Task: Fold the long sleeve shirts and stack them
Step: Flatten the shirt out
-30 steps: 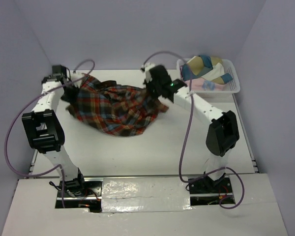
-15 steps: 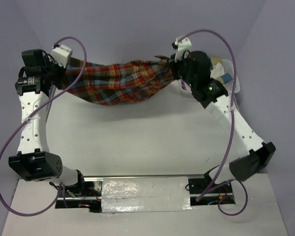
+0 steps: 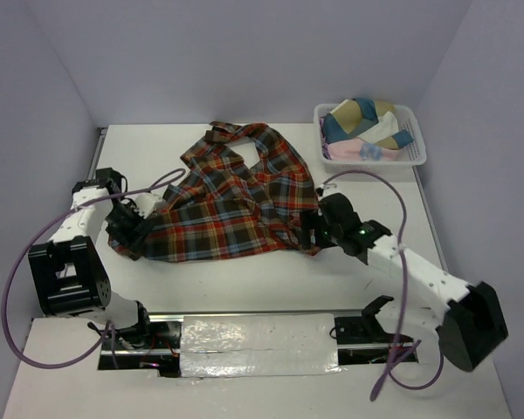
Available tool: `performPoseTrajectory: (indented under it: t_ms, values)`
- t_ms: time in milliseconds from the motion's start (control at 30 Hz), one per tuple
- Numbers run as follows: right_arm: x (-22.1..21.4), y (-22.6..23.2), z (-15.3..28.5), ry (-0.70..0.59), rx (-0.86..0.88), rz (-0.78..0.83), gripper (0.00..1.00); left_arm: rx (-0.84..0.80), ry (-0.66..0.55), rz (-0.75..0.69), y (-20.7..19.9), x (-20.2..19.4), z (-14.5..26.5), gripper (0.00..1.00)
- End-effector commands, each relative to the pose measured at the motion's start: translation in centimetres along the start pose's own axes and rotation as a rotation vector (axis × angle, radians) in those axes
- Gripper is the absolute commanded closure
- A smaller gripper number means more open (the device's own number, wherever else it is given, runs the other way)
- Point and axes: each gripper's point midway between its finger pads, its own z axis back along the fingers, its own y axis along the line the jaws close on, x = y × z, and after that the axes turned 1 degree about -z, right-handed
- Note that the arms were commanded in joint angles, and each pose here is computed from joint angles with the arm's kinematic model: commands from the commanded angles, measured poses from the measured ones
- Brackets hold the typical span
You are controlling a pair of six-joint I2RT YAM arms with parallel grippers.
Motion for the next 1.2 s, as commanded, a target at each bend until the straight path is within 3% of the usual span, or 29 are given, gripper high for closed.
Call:
performPoseTrajectory:
  t_ms: [0, 67, 167, 200, 233, 300, 400, 600, 800, 900, 967, 1000, 1067, 1100, 1133, 1167]
  values:
    - [7.5, 0.1, 5.3, -0.349, 0.013, -0.163, 0.12, -0.022, -0.057, -0.106, -0.3, 0.8, 3.3, 0.34]
    - [10.4, 1.1, 6.7, -0.464, 0.07, -0.108, 0.16, 0.025, -0.138, -0.07, 1.5, 2.3, 5.1, 0.29]
    - [13.6, 4.1, 6.7, -0.491, 0.174, -0.015, 0.46, 0.083, -0.184, 0.148, 5.6, 2.6, 5.9, 0.25]
    - [15.0, 5.3, 7.1, -0.493, 0.21, 0.013, 0.49, 0.059, -0.148, 0.26, 6.6, 2.3, 5.2, 0.27]
    - [14.1, 5.2, 5.3, -0.437, 0.191, 0.025, 0.49, 0.06, -0.15, 0.326, 6.8, 1.8, 5.3, 0.27]
    - [15.3, 6.9, 2.8, -0.366, 0.215, 0.053, 0.39, -0.011, -0.102, 0.507, 7.5, 0.1, 3.9, 0.32]
    - [16.7, 9.6, -0.7, -0.287, 0.243, 0.082, 0.29, -0.077, -0.083, 0.645, 7.2, -2.0, 2.0, 0.3]
    - [16.3, 13.9, -8.3, -0.097, 0.277, 0.147, 0.22, -0.148, -0.079, 0.659, 5.2, -2.9, 0.5, 0.22]
    - [11.9, 15.3, -15.2, 0.11, 0.269, 0.184, 0.21, -0.233, -0.087, 0.661, 3.9, -2.5, -2.3, 0.21]
    - [10.7, 14.9, -16.1, 0.156, 0.245, 0.181, 0.26, -0.273, -0.09, 0.654, 3.1, -1.7, -2.9, 0.21]
    - [10.9, 14.7, -16.1, 0.148, 0.236, 0.184, 0.45, -0.282, -0.089, 0.641, 2.7, -1.2, -3.4, 0.23]
    - [10.9, 14.6, -16.1, 0.134, 0.234, 0.183, 0.6, -0.285, -0.08, 0.64, 2.4, -1.3, -3.8, 0.3]
    - [12.2, 14.6, -15.2, 0.085, 0.234, 0.185, 0.76, -0.281, -0.057, 0.633, 2.3, -1.3, -4.4, 0.47]
    - [12.7, 14.6, -15.0, 0.063, 0.232, 0.187, 0.93, -0.284, -0.055, 0.634, 2.3, -1.2, -4.6, 0.7]
    - [13.7, 14.5, -14.4, 0.033, 0.226, 0.186, 1.0, -0.289, -0.063, 0.642, 2.5, -1.0, -4.8, 0.83]
    - [14.4, 14.2, -14.1, 0.011, 0.207, 0.187, 1.0, -0.285, -0.068, 0.644, 2.7, -0.8, -4.8, 0.98]
